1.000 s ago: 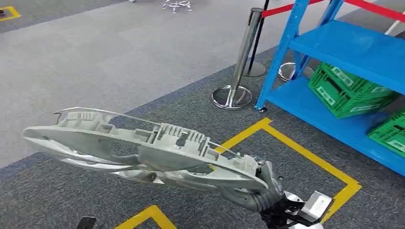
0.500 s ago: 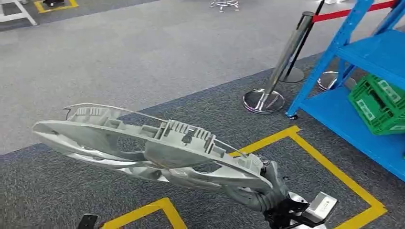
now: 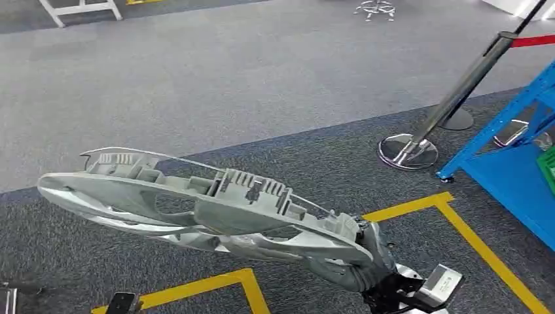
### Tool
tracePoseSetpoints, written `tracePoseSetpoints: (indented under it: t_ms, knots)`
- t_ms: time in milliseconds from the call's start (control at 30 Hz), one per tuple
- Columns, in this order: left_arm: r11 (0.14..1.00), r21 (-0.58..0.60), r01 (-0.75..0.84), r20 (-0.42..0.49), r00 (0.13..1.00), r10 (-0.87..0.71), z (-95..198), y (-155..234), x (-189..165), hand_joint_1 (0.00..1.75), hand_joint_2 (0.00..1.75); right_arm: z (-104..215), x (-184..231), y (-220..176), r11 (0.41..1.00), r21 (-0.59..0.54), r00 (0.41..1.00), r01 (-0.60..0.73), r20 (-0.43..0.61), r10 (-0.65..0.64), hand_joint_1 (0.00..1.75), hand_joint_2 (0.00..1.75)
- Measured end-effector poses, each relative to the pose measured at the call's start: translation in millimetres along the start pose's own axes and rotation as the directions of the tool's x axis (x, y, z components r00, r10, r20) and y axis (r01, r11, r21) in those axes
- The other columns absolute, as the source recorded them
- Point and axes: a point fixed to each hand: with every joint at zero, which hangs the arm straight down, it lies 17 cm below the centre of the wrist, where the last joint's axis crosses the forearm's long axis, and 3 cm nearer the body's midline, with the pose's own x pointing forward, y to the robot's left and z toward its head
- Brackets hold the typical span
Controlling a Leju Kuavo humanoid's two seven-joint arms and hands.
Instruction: Take the parts from the cabinet and place them on the table.
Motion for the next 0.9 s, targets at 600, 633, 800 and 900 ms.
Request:
tracePoseSetpoints:
  t_ms: [600,633,800,900]
  knots:
    - [1.000,0.009,0.003,-0.018,1.000,-0.002,2.4,0.3,-6.7,0.00,1.75,0.0,0.7,-2.1,1.000,-0.004,1.000,-0.002,-0.004,0.002,1.75,1.75]
    - [1.000,0.011,0.003,-0.020,1.000,-0.003,3.1,1.0,-8.4,0.00,1.75,-0.8,1.1,-2.5,1.000,-0.003,1.000,-0.004,-0.001,0.004,1.75,1.75]
    - [1.000,0.017,-0.001,-0.014,1.000,0.001,0.8,3.4,-4.8,0.00,1.75,0.1,1.0,-2.1,1.000,-0.004,1.000,-0.003,-0.003,0.003,1.75,1.75]
    - [1.000,0.019,0.000,-0.015,1.000,0.000,1.1,3.6,-5.4,0.00,1.75,0.1,1.0,-2.1,1.000,-0.004,1.000,-0.004,-0.003,0.004,1.75,1.75]
